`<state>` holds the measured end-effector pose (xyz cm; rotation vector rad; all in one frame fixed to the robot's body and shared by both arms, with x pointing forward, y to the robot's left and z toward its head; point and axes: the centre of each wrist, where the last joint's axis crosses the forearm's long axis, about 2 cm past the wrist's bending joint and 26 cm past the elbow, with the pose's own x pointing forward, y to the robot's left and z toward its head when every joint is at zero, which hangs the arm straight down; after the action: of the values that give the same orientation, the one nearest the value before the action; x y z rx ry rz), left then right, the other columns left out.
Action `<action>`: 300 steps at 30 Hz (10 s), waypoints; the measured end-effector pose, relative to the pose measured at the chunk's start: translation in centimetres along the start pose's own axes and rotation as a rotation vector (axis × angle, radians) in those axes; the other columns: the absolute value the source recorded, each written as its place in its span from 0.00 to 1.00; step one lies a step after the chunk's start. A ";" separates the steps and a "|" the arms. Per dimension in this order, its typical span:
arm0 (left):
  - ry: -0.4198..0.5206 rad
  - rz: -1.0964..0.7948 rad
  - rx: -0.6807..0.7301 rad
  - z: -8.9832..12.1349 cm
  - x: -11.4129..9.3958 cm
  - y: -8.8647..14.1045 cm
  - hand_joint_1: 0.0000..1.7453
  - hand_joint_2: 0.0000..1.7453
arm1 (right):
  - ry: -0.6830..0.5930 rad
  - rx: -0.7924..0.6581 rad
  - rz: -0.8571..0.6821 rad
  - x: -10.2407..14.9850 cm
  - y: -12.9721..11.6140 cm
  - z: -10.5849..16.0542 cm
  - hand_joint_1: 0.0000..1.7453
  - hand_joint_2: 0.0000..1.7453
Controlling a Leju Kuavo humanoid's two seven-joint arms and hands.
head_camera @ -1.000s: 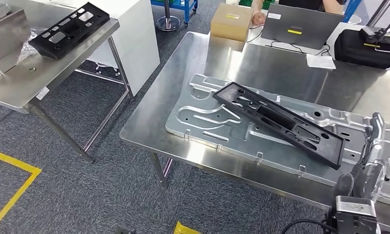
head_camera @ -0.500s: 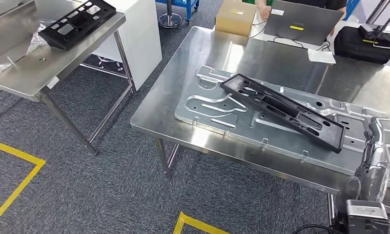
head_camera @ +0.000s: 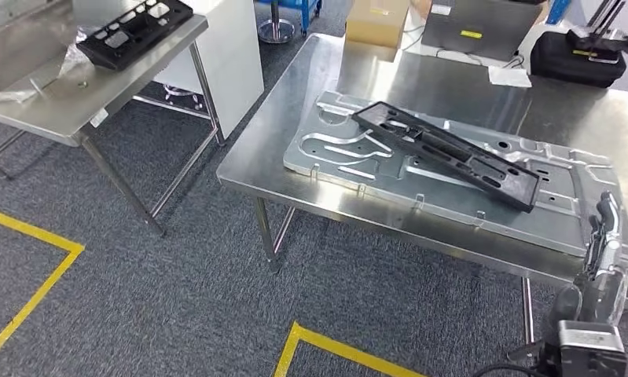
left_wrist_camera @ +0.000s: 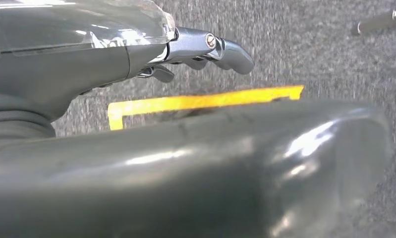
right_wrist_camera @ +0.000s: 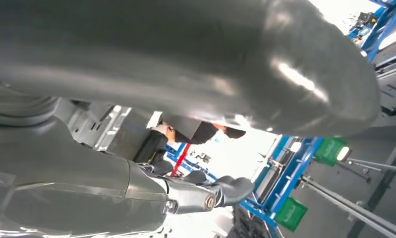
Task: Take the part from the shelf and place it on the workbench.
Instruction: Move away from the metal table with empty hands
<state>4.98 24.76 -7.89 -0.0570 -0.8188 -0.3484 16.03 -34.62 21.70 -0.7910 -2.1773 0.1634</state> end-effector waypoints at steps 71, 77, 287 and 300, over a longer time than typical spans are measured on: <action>0.151 -0.104 0.167 0.7 -2.1 1.4 0.00 0.00 | 0.253 0.113 -0.124 1.8 3.0 4.4 0.00 0.00; 0.172 -0.094 0.162 0.9 -2.3 1.2 0.00 0.00 | 0.249 0.122 -0.112 1.8 3.1 4.4 0.00 0.00; 0.098 0.120 0.275 0.5 0.4 0.0 0.00 0.00 | 0.281 0.238 -0.370 3.8 7.4 5.7 0.00 0.00; 0.109 0.174 0.242 0.6 0.4 -0.3 0.00 0.00 | 0.354 0.263 -0.379 3.3 7.5 6.2 0.00 0.00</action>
<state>4.69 24.51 -7.24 0.1155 -0.7369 -0.0858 13.51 -25.84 16.98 -0.2299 -1.8766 0.1033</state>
